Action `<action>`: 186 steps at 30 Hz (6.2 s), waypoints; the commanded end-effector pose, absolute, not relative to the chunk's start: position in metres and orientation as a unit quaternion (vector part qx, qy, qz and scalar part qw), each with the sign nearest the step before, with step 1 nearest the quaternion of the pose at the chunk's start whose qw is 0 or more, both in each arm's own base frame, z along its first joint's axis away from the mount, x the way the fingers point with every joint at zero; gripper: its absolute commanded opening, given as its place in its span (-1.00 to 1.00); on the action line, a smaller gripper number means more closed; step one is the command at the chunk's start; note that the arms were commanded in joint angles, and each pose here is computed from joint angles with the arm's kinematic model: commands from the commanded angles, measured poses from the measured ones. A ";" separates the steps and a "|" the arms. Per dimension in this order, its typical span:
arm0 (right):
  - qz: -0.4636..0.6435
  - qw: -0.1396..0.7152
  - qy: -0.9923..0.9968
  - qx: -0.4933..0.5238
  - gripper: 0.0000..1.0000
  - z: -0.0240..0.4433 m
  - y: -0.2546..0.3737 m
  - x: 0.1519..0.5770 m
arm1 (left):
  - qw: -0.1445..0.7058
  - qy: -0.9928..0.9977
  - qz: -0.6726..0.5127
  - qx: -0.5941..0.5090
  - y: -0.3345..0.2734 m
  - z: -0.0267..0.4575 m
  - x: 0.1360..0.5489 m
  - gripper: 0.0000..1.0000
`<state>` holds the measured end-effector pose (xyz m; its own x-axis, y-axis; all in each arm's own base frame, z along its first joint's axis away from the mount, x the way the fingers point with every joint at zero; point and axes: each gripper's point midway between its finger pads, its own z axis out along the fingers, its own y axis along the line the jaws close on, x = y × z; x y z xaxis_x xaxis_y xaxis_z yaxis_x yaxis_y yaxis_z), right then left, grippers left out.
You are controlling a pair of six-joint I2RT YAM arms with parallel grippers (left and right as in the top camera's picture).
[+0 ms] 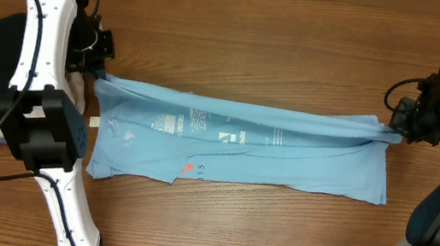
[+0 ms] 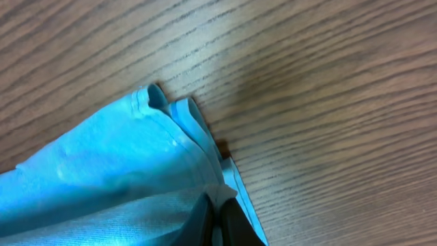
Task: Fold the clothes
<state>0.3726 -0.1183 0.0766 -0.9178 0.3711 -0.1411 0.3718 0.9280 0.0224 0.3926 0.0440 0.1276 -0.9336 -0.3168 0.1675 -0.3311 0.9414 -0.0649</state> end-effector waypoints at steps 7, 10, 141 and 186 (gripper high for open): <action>-0.008 0.058 0.978 0.198 -0.92 0.087 -0.120 0.358 | 0.152 -0.976 0.049 0.149 0.041 0.105 0.353 -0.92; -0.007 0.044 0.979 0.198 -0.92 0.087 -0.118 0.351 | 0.174 -0.972 0.049 0.149 0.039 0.098 0.344 -0.92; 0.060 -0.040 0.976 0.207 -0.60 0.006 -0.077 0.291 | 0.243 -0.961 0.020 0.132 0.030 0.036 0.302 -0.14; 0.051 -0.039 0.976 0.207 -0.44 0.005 -0.080 0.291 | 0.089 -0.981 -0.075 0.153 0.037 0.116 0.298 -0.46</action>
<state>0.2942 -0.0748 0.0032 -0.9128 0.3933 0.1098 0.4041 0.9086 0.1054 0.3022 0.0528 0.0941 -0.9089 -0.3295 0.2554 -0.2888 0.9395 0.1843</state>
